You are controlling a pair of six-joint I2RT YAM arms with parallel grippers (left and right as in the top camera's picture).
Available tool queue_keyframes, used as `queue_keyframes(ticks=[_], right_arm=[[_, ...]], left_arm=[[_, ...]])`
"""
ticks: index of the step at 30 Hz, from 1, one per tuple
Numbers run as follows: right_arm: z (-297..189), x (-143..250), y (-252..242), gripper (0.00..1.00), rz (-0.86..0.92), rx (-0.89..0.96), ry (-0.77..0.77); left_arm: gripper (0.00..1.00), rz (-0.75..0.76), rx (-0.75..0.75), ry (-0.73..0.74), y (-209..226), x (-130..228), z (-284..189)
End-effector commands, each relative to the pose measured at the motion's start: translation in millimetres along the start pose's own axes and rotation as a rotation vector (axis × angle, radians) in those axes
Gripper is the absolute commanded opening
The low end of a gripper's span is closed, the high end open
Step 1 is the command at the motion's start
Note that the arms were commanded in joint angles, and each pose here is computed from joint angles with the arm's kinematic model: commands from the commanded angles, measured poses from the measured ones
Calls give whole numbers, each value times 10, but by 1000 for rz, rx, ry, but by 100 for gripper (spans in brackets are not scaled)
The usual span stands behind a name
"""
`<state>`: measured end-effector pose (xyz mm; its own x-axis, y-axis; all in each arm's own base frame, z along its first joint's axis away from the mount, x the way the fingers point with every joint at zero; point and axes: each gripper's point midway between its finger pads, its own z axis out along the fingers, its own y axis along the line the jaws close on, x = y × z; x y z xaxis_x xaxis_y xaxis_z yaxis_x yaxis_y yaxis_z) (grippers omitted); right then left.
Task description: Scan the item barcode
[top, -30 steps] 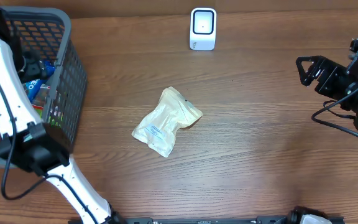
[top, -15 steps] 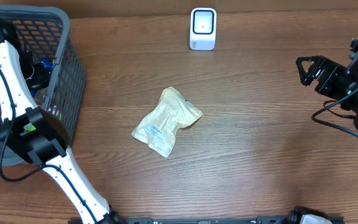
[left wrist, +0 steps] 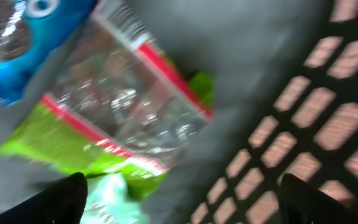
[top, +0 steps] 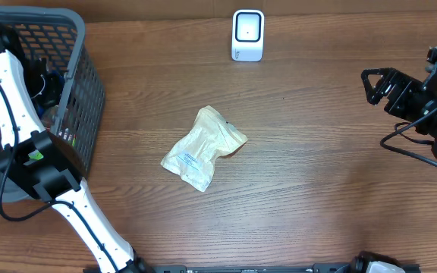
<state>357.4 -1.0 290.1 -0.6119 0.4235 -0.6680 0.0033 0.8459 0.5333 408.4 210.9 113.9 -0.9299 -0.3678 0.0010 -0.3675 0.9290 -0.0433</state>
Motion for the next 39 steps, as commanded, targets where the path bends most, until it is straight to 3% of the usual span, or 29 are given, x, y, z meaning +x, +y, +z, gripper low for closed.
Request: queue_keyframes(ticks=[1, 9, 12, 18, 23, 29, 34, 39], right_arm=[[-103, -132, 87, 100, -24, -6, -45], [-103, -132, 87, 100, -24, -7, -45], [-103, -132, 87, 100, -24, -7, -45], [-102, -115, 81, 100, -20, -5, -39], [-102, -115, 81, 100, -20, -5, -39], [-102, -117, 82, 100, -21, -5, -40], [-102, -115, 82, 100, -20, -5, -39], [-102, -111, 81, 100, -19, -5, -37]], left_arm=[[88, -99, 139, 184, 221, 97, 898], [79, -148, 229, 191, 174, 149, 759], [79, -145, 282, 114, 80, 28, 532], [87, -212, 280, -118, 44, -164, -350], [91, -196, 253, -386, 5, -147, -1368], [95, 130, 188, -655, -360, 94, -2325], [95, 206, 216, -749, -715, 390, -2765], [95, 138, 255, -949, -871, 620, -3419]])
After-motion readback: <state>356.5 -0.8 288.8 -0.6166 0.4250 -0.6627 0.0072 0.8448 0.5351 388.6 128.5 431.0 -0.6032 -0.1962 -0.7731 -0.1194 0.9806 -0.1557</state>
